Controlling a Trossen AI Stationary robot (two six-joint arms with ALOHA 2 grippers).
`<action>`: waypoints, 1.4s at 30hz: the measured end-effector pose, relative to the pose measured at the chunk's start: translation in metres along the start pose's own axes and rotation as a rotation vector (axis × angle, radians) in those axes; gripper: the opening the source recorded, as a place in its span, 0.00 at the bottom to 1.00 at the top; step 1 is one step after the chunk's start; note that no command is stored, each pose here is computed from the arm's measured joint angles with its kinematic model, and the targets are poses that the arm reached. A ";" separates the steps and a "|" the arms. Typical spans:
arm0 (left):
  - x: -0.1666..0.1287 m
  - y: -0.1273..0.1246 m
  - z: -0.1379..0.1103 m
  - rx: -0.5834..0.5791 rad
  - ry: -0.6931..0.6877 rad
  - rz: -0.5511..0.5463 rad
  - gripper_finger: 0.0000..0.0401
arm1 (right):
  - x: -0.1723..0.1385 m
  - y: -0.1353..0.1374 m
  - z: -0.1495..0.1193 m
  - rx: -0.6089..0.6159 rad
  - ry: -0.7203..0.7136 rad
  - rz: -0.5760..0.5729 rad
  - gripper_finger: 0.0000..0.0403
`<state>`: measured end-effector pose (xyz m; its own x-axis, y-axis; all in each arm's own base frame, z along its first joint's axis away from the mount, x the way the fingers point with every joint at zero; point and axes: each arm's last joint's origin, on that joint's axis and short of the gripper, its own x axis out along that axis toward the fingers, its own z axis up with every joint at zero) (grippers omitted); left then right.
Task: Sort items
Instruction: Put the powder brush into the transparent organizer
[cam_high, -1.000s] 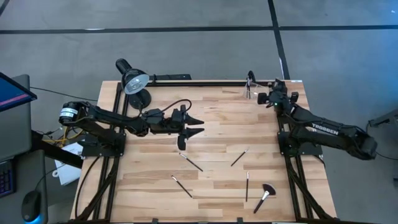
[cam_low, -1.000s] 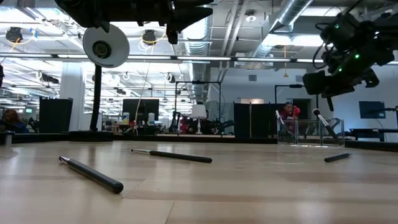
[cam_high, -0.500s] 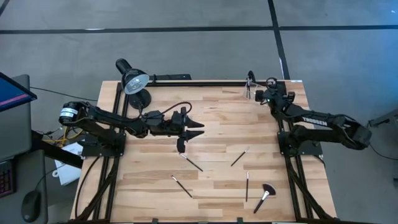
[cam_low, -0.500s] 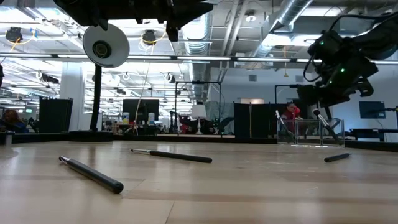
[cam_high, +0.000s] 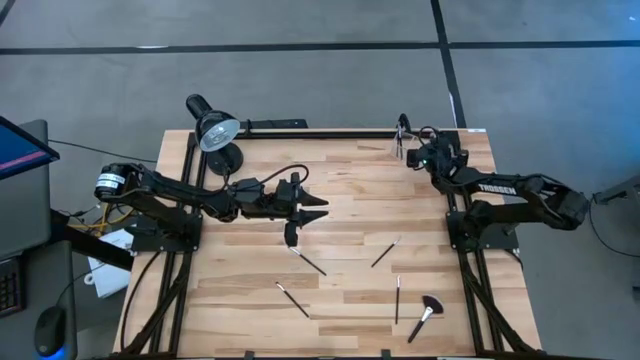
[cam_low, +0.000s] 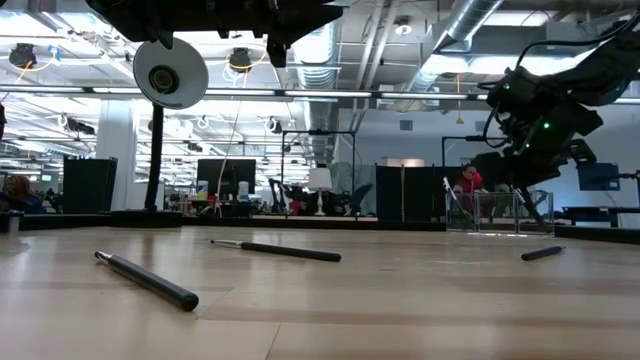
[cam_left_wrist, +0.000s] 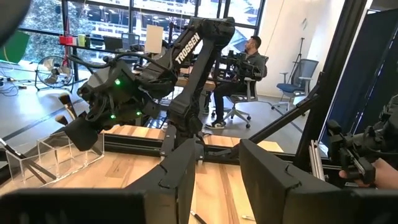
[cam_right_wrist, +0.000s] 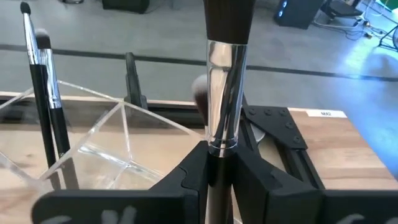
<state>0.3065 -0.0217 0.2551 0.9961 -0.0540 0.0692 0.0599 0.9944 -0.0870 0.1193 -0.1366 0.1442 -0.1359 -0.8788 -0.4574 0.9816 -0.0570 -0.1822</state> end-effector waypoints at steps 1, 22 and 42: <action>0.000 0.000 0.000 0.000 0.000 0.000 0.30 | 0.000 0.000 0.000 0.002 0.000 0.001 0.13; 0.000 0.000 -0.001 0.000 0.008 0.000 0.30 | -0.001 0.001 -0.003 -0.005 0.047 0.060 0.36; 0.000 0.000 -0.001 0.000 0.015 0.001 0.30 | -0.019 -0.012 0.019 0.087 -0.066 0.145 0.24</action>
<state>0.3065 -0.0217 0.2536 0.9971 -0.0544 0.0539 0.0590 0.9944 -0.0871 0.1128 -0.1284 0.1711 0.0140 -0.9100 -0.4144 0.9985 0.0343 -0.0416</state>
